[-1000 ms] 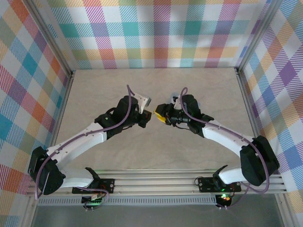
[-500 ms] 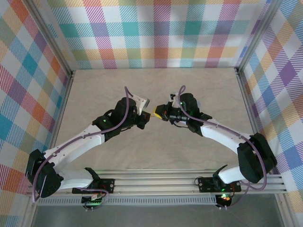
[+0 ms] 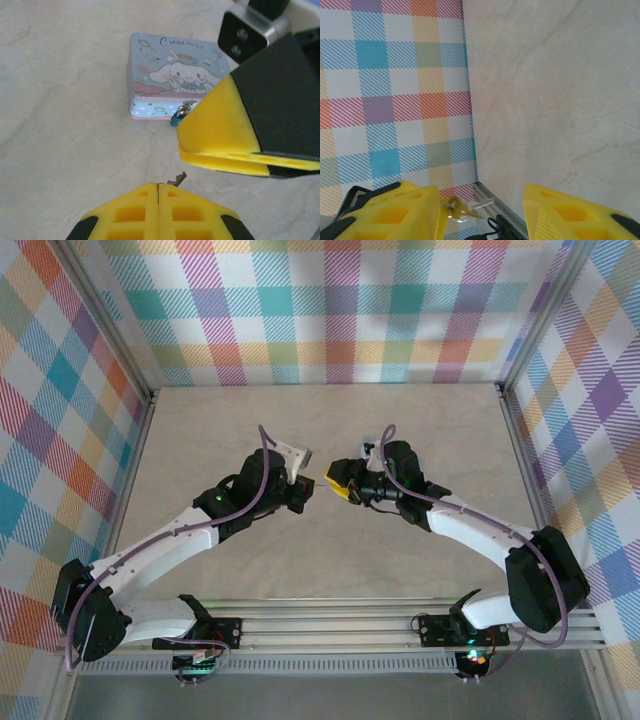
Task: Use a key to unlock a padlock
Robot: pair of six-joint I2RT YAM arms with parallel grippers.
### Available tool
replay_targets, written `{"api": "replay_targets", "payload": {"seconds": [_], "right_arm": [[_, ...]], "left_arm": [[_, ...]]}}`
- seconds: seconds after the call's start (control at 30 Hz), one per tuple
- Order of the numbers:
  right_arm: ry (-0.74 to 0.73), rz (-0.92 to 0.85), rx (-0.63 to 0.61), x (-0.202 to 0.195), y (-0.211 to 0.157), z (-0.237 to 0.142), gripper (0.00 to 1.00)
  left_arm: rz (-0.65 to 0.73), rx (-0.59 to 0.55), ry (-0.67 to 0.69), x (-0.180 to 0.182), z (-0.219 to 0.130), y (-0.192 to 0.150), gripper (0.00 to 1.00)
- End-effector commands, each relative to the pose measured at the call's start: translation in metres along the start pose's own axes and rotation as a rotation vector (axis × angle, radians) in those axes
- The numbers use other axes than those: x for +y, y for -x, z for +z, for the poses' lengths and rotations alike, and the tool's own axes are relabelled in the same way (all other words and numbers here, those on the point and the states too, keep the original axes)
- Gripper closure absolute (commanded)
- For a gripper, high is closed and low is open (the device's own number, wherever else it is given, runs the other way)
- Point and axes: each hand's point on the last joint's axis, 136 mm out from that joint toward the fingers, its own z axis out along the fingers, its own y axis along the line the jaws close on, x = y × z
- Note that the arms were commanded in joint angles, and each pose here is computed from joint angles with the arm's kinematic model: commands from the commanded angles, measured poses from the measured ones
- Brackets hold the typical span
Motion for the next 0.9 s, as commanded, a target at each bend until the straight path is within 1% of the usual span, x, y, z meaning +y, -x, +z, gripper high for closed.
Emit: {"api": "replay_targets", "payload": {"seconds": [0.0, 0.17, 0.27, 0.4, 0.5, 0.57, 0.67, 0.73, 0.77, 0.87], "right_arm": [[0.03, 0.016, 0.01, 0.007, -0.005, 0.0, 0.53], [0.054, 0.037, 0.041, 0.012, -0.01, 0.01, 0.58], [0.062, 0.045, 0.066, 0.015, -0.015, 0.018, 0.63], [0.078, 0.054, 0.072, 0.016, -0.015, 0.022, 0.79], [0.026, 0.022, 0.058, 0.009, -0.014, 0.02, 0.89], [-0.017, -0.009, 0.038, 0.005, -0.013, 0.016, 0.92], [-0.019, -0.036, 0.015, 0.004, -0.011, 0.012, 0.98], [-0.008, -0.041, 0.004, 0.006, -0.011, 0.01, 0.98], [-0.007, -0.037, 0.001, 0.005, -0.01, 0.01, 0.97], [-0.017, -0.01, -0.01, 0.001, -0.009, 0.009, 0.82]], "left_arm": [[-0.043, -0.078, -0.014, -0.004, -0.006, 0.012, 1.0], [-0.078, -0.104, -0.033, -0.007, -0.004, 0.015, 1.0], [-0.08, -0.099, -0.032, -0.006, -0.002, 0.012, 1.0], [-0.079, -0.088, -0.029, -0.005, 0.0, 0.009, 1.0], [-0.079, -0.078, -0.029, -0.004, 0.002, 0.004, 1.0], [-0.079, -0.075, -0.035, -0.005, 0.002, 0.001, 1.0], [-0.081, -0.07, -0.036, -0.004, 0.003, -0.002, 1.0], [-0.083, -0.073, -0.036, -0.004, 0.003, -0.002, 1.0], [-0.083, -0.073, -0.034, -0.004, 0.003, -0.002, 1.0], [-0.09, -0.074, -0.026, -0.002, 0.004, -0.002, 1.0]]}}
